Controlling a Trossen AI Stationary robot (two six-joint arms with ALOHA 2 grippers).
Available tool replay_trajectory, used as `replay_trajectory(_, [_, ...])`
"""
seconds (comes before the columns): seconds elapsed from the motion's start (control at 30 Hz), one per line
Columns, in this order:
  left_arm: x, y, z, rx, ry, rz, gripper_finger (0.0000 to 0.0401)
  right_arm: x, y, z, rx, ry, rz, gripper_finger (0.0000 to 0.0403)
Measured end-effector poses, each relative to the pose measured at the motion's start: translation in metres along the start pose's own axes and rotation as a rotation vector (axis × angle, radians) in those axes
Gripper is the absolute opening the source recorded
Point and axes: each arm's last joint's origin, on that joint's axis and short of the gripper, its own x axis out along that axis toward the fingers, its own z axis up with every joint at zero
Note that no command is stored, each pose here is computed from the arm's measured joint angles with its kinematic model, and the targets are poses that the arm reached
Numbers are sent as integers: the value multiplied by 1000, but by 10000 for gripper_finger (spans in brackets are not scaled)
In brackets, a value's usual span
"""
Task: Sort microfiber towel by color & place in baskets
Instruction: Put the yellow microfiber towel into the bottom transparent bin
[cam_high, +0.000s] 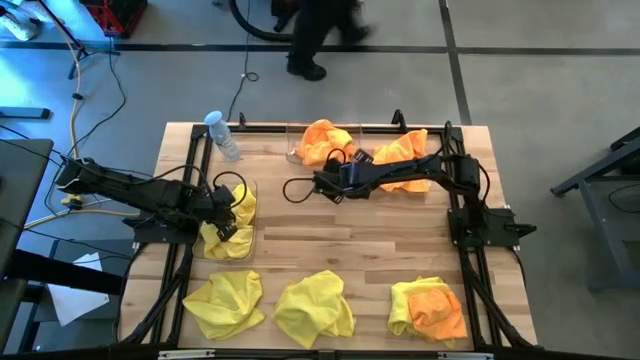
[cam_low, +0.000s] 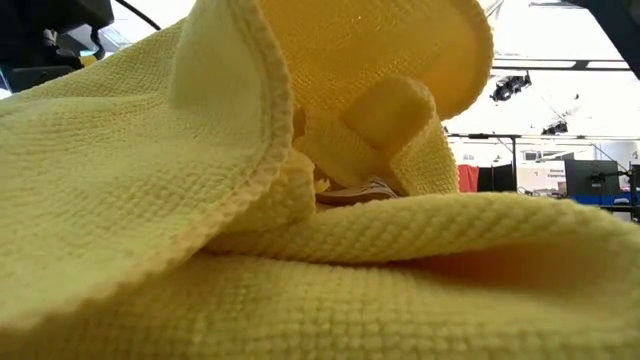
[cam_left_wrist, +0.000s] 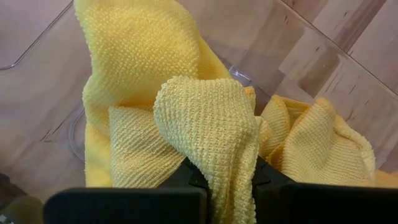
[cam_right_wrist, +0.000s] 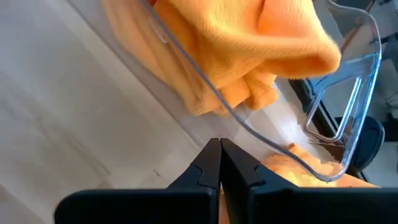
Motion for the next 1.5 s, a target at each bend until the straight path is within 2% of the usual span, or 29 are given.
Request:
replay_trajectory(0.2, [0,0,0,30,3,-5,14,-11,2,-6,-28,19,8,0])
replay_trajectory(0.3, [0,-2,0,7,26,-50,27,-30,2,-9,-34,30,91,0])
replay_trajectory(0.47, [0,-6,1,-6,45,-123,81,-61,1,-13,-56,5,205,0])
replay_trajectory(0.63, [-1,-7,3,9,31,-132,144,-79,0,-16,-68,-24,229,0])
replay_trajectory(0.77, [-11,-10,9,39,12,-155,175,-84,4,-21,-72,-20,234,0])
replay_trajectory(1.07, [-57,-11,34,31,-81,-162,170,-101,19,-32,-85,-54,237,0])
replay_trajectory(1.2, [-65,-8,34,26,-51,-141,166,-97,27,-47,-115,-46,240,0])
replay_trajectory(1.37, [-57,-9,30,12,47,-100,166,-68,31,-83,-71,-1,384,0])
replay_trajectory(1.5, [-48,-15,32,52,100,-56,166,-58,17,-107,48,-90,522,0])
